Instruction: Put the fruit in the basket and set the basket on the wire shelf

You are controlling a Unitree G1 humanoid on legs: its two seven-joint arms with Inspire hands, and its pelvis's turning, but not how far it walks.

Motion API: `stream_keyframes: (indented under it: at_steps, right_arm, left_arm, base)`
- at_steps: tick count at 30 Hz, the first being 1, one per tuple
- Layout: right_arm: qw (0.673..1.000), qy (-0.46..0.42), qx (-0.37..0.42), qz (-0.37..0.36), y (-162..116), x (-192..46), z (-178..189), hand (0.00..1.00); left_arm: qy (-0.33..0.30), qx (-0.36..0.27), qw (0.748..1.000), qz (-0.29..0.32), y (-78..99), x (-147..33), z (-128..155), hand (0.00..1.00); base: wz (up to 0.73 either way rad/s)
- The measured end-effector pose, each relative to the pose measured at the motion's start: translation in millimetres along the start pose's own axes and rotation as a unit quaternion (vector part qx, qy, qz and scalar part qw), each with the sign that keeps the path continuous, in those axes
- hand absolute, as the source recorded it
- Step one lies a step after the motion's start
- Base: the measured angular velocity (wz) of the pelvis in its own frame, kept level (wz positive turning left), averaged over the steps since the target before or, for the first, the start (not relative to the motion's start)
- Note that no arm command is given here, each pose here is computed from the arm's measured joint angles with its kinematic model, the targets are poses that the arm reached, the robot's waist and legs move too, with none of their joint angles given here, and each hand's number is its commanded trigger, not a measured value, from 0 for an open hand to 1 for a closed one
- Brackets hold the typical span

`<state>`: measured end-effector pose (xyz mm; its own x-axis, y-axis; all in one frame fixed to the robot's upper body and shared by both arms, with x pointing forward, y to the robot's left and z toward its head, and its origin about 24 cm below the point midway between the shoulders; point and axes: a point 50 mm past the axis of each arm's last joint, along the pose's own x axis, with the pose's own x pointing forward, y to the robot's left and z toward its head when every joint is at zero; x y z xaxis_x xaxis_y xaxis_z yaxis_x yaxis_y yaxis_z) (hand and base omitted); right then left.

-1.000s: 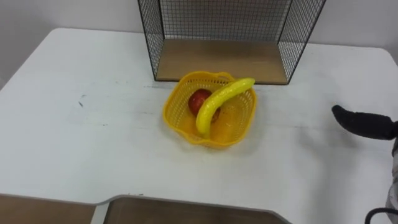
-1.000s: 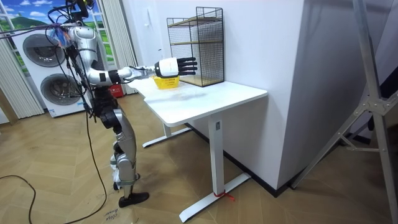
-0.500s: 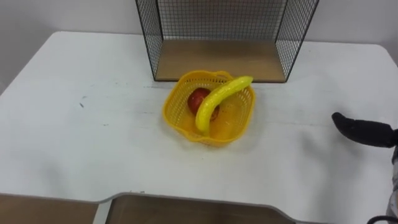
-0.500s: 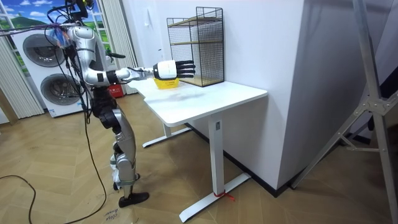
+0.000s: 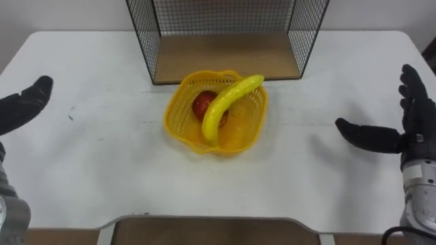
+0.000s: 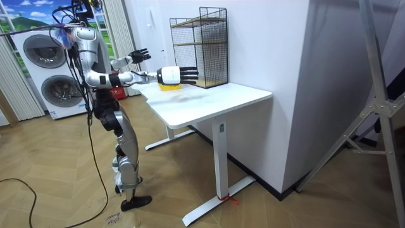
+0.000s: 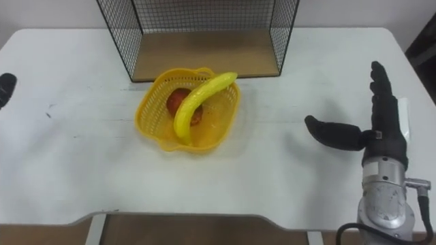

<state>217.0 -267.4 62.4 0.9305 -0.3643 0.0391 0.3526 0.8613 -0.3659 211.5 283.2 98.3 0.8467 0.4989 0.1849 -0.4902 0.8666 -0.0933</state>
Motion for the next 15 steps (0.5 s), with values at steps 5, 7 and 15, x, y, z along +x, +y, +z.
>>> stream_keyframes:
  at_steps: [5, 7, 15]
  right_arm:
    - [0.999, -0.005, 0.011, 0.029, 13, 1, 3, 0.0]
    - [0.999, -0.004, 0.026, 0.032, 15, 2, 4, 0.0]
    - [0.985, 0.004, 0.111, 0.135, 44, -4, 6, 0.0]
  left_arm:
    - [0.03, -0.002, 0.997, -0.072, -18.0, -3.0, -13, 0.0]
    - [0.034, -0.004, 0.995, -0.092, -21.8, -3.8, -14, 0.0]
    - [0.055, -0.035, 0.981, -0.184, -49.9, -13.4, -22, 0.0]
  base:
    - [-0.03]
    - [-0.07]
    - [-0.03]
